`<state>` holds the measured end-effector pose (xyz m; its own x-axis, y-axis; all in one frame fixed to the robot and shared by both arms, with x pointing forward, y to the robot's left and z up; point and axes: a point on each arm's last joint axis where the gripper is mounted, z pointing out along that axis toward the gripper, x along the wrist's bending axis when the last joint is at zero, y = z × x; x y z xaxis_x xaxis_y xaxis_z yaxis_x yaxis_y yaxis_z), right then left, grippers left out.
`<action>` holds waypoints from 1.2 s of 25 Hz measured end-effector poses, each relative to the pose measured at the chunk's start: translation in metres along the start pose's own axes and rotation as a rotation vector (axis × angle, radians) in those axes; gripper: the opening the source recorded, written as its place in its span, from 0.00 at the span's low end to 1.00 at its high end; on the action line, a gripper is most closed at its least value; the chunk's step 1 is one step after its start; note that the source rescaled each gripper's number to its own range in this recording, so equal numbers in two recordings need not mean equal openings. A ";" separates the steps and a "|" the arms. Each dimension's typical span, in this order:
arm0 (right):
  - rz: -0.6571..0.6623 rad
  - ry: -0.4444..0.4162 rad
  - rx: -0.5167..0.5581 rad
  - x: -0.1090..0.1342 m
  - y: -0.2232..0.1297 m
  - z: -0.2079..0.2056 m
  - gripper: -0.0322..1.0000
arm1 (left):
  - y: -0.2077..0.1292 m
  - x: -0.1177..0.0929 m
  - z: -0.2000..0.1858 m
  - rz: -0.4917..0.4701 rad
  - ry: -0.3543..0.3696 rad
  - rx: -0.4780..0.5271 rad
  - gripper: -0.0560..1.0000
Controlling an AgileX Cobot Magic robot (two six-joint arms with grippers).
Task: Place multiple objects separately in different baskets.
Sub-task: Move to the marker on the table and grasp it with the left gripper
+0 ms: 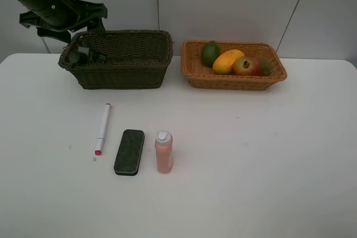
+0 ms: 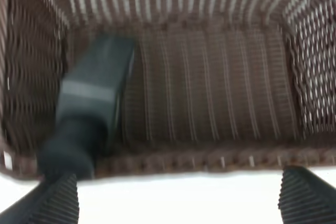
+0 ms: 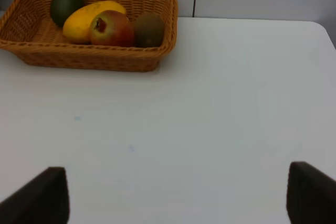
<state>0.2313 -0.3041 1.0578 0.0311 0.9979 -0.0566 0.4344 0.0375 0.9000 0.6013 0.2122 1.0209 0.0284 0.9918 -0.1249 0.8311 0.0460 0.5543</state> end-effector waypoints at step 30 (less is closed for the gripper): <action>0.000 0.000 0.000 0.000 0.000 0.000 1.00 | -0.110 -0.027 0.099 -0.055 0.202 0.453 1.00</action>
<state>0.2313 -0.3041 1.0578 0.0311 0.9979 -0.0566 0.4344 0.0375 0.9000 0.5640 0.1683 0.8821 -0.0936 0.9947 0.0429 0.9874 0.0872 0.1323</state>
